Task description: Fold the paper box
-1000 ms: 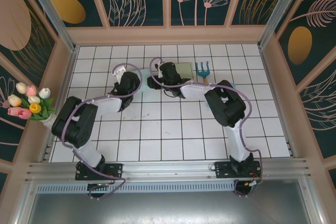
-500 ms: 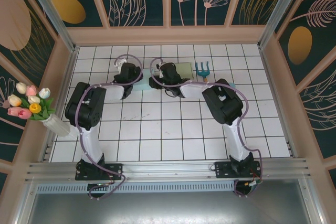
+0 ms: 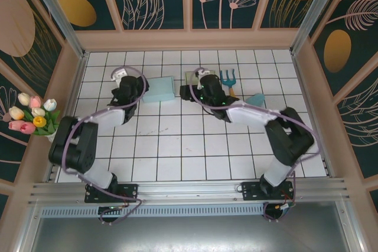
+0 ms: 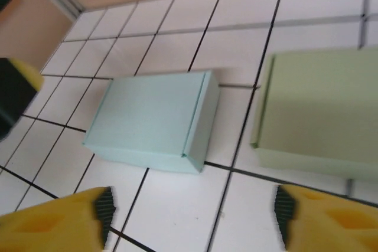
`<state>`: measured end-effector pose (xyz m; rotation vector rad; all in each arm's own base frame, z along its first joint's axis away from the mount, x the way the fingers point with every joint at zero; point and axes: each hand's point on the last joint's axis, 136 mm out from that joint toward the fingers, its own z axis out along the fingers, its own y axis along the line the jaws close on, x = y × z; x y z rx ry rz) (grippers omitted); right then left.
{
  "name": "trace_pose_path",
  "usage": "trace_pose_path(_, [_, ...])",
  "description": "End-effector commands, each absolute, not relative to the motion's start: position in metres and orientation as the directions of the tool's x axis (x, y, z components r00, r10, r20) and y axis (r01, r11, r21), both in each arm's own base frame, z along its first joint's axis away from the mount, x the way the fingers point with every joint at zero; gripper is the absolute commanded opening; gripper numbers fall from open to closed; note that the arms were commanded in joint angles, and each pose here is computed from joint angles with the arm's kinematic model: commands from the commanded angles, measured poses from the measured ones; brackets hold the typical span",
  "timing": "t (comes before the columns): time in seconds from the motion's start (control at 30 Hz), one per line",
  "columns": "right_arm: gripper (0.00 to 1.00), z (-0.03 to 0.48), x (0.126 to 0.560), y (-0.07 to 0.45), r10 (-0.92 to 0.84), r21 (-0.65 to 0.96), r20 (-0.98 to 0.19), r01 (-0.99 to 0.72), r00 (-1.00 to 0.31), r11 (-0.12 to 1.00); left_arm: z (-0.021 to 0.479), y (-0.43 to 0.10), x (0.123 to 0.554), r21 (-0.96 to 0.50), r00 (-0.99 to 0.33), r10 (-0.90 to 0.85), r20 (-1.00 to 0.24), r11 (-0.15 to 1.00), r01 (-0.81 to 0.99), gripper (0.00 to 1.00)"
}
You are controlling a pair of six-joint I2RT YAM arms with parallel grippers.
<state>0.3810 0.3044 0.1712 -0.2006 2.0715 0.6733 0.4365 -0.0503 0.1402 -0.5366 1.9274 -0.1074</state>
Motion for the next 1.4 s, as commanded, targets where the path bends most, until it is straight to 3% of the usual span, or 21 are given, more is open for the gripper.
trace_pose_path(0.0, [0.84, 0.194, 0.373, 0.264, 0.147, 0.303, -0.879, -0.292, -0.454, 0.907, 0.169, -0.026, 0.415, -0.317, -0.195, -0.407, -0.892, 0.873, -0.371, 0.99])
trace_pose_path(0.23, [0.89, 0.226, 0.336, 0.177, 0.042, 0.069, -0.98, -0.135, -0.193, 0.988, 0.183, 0.013, 0.358, -0.213, -0.102, -0.288, -0.952, 0.864, -0.456, 0.99])
trace_pose_path(0.33, [0.95, 0.233, 0.322, 0.13, 0.051, 0.053, -0.997, -0.027, -0.065, 0.998, 0.183, 0.021, 0.337, -0.179, -0.042, -0.22, -0.975, 0.88, -0.44, 0.99])
trace_pose_path(0.53, [0.99, 0.209, 0.316, 0.037, 0.082, 0.074, -0.996, 0.221, -0.024, 0.972, 0.186, 0.035, 0.314, -0.042, 0.024, -0.035, -0.999, 0.883, -0.468, 0.99])
trace_pose_path(0.7, [0.99, 0.178, 0.311, -0.023, 0.127, 0.095, -0.991, 0.405, -0.052, 0.909, 0.167, 0.03, 0.318, 0.077, -0.011, 0.081, -0.997, 0.894, -0.441, 0.99])
trace_pose_path(0.9, [0.99, 0.146, 0.309, -0.056, 0.227, 0.181, -0.973, 0.472, -0.042, 0.863, 0.167, 0.009, 0.339, 0.101, -0.016, 0.101, -0.995, 0.939, -0.328, 0.99])
trace_pose_path(1.03, [0.99, 0.141, 0.319, -0.052, 0.203, 0.158, -0.978, 0.443, -0.056, 0.883, 0.159, 0.001, 0.35, 0.073, -0.01, 0.073, -0.997, 0.966, -0.246, 0.99])
trace_pose_path(1.37, [0.99, 0.155, 0.328, -0.04, 0.131, 0.126, -0.991, 0.348, 0.008, 0.929, 0.147, 0.034, 0.359, -0.088, 0.004, -0.09, -0.996, 0.963, -0.255, 0.99])
